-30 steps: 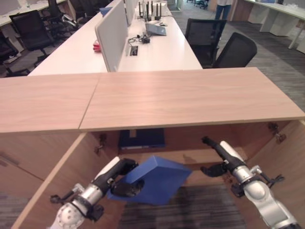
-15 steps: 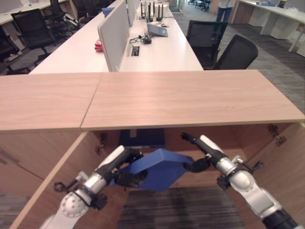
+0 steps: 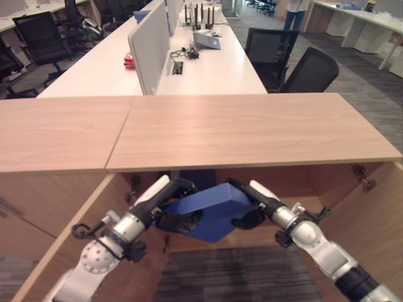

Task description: Put the empty folder in the office cabinet

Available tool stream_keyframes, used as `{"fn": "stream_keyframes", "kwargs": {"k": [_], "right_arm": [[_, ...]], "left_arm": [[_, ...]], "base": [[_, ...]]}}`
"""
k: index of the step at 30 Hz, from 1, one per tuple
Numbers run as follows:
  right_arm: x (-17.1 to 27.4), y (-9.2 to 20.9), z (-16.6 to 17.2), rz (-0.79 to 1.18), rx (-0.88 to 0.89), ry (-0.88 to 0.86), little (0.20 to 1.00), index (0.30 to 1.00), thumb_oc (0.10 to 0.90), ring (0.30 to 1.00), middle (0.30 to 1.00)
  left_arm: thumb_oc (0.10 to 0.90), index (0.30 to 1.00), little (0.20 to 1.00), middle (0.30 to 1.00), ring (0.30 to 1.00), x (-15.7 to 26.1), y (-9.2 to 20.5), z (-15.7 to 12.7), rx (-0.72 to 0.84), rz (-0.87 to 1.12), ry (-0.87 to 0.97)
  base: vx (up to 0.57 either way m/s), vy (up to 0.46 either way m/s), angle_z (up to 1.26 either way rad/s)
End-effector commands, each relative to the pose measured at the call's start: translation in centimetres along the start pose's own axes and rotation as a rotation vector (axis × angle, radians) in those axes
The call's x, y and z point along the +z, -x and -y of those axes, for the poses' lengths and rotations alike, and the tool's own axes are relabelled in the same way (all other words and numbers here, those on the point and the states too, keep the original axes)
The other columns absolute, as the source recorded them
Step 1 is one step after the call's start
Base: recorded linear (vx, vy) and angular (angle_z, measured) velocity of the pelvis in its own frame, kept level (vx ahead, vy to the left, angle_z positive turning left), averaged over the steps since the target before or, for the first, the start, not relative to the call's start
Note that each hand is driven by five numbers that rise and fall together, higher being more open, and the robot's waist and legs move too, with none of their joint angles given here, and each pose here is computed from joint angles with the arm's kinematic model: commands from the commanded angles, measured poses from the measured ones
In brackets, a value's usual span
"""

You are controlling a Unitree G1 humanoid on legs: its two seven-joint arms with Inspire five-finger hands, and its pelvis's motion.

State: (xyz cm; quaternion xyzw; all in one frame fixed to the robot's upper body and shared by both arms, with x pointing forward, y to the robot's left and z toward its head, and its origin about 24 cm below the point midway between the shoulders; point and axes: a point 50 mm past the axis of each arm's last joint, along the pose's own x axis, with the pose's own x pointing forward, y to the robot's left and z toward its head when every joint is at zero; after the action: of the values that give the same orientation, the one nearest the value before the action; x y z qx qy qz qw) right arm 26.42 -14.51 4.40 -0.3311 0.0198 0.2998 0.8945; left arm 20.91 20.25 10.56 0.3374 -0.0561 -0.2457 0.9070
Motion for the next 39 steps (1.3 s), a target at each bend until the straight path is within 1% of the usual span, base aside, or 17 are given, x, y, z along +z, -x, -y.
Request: {"fn": "stream_keyframes", "kwargs": {"k": [1,5,8,13,16,21,22,23,27,28,29,30,33,36,37,38,39], "right_arm": [[5.9,-2.5,-0.3,0.283,0.082,0.015,0.300,0.300,0.400,0.300,0.300],[5.4,-2.6,-0.6,0.269,0.062,-0.038,0.300,0.300,0.400,0.300,0.300],[3.9,-2.4,-1.6,0.220,0.048,-0.178,0.300,0.300,0.400,0.300,0.300],[2.4,-1.9,-3.1,0.176,0.042,-0.341,0.300,0.300,0.400,0.300,0.300],[1.1,-1.6,-4.4,0.138,0.033,-0.531,0.300,0.300,0.400,0.300,0.300],[-1.1,-1.4,-7.9,0.048,0.028,-0.948,0.300,0.300,0.400,0.300,0.300],[-1.3,-1.4,-8.3,0.035,0.033,-0.978,0.300,0.300,0.400,0.300,0.300],[-1.7,-1.1,-8.8,0.017,0.031,-1.012,0.300,0.300,0.400,0.300,0.300],[-4.1,0.3,-9.5,-0.093,-0.015,-1.048,0.300,0.300,0.400,0.300,0.300],[-4.1,0.3,-9.5,-0.094,-0.014,-1.048,0.300,0.300,0.400,0.300,0.300],[-5.7,1.3,-9.6,-0.163,-0.058,-1.045,0.300,0.300,0.400,0.300,0.300],[-6.4,1.8,-9.5,-0.193,-0.084,-1.042,0.300,0.300,0.400,0.300,0.300],[-9.0,3.5,-8.6,-0.297,-0.203,-1.043,0.300,0.300,0.400,0.300,0.300],[-11.8,5.3,-7.6,-0.394,-0.377,-1.111,0.300,0.300,0.400,0.300,0.300],[-11.8,5.3,-7.6,-0.394,-0.377,-1.111,0.300,0.300,0.400,0.300,0.300],[-13.1,5.8,-7.0,-0.444,-0.476,-1.158,0.300,0.300,0.400,0.300,0.300],[-13.6,5.9,-6.7,-0.466,-0.521,-1.179,0.300,0.300,0.400,0.300,0.300]], "left_arm": [[0.400,0.300,0.300,0.300,0.300,9.4,-1.6,-2.6,0.136,0.569,-0.017],[0.400,0.300,0.300,0.300,0.300,10.1,-1.5,-2.3,0.095,0.624,0.106],[0.400,0.300,0.300,0.300,0.300,10.0,-1.6,-2.1,0.067,0.631,0.182],[0.400,0.300,0.300,0.300,0.300,9.2,-1.6,-1.8,0.062,0.597,0.250],[0.400,0.300,0.300,0.300,0.300,8.4,-1.8,-1.3,0.043,0.570,0.323],[0.400,0.300,0.300,0.300,0.300,6.7,-2.4,0.1,0.003,0.498,0.478],[0.400,0.300,0.300,0.300,0.300,6.3,-2.4,0.2,0.002,0.481,0.497],[0.800,0.900,0.900,0.900,0.900,5.7,-2.4,0.5,0.009,0.450,0.527],[0.800,0.900,0.900,0.900,0.900,2.1,-1.8,2.1,0.036,0.273,0.610],[0.800,0.900,0.900,0.900,0.900,2.1,-1.7,2.1,0.035,0.273,0.610],[0.800,0.900,0.900,0.900,0.900,-0.3,-1.1,3.1,0.054,0.155,0.656],[0.800,0.900,0.900,0.900,0.900,-1.4,-0.7,3.5,0.061,0.097,0.677],[0.800,0.900,0.900,0.900,0.900,-5.0,1.3,4.9,0.042,-0.107,0.671],[0.800,0.900,0.900,0.900,0.900,-9.2,5.1,6.8,0.011,-0.386,0.666],[0.800,0.900,0.900,0.900,0.900,-9.3,5.1,6.8,0.010,-0.386,0.666],[0.800,0.900,0.900,0.900,0.900,-11.6,7.6,8.2,-0.004,-0.564,0.662],[0.800,0.900,0.900,0.900,0.900,-12.9,8.9,9.0,-0.007,-0.662,0.664]], "base": [[0.00,0.000,0.00],[0.00,0.000,0.00],[0.00,0.000,0.00],[0.00,0.000,0.00],[0.00,0.000,0.00],[0.00,0.000,0.00],[0.00,0.000,0.00],[0.00,0.000,0.00],[0.00,0.000,0.00],[0.01,-0.006,0.04],[0.01,-0.004,0.04],[0.00,0.000,0.00],[0.00,0.000,0.00],[0.00,0.000,0.00],[0.00,0.000,0.00],[0.00,0.000,0.00],[0.00,0.000,0.00]]}}
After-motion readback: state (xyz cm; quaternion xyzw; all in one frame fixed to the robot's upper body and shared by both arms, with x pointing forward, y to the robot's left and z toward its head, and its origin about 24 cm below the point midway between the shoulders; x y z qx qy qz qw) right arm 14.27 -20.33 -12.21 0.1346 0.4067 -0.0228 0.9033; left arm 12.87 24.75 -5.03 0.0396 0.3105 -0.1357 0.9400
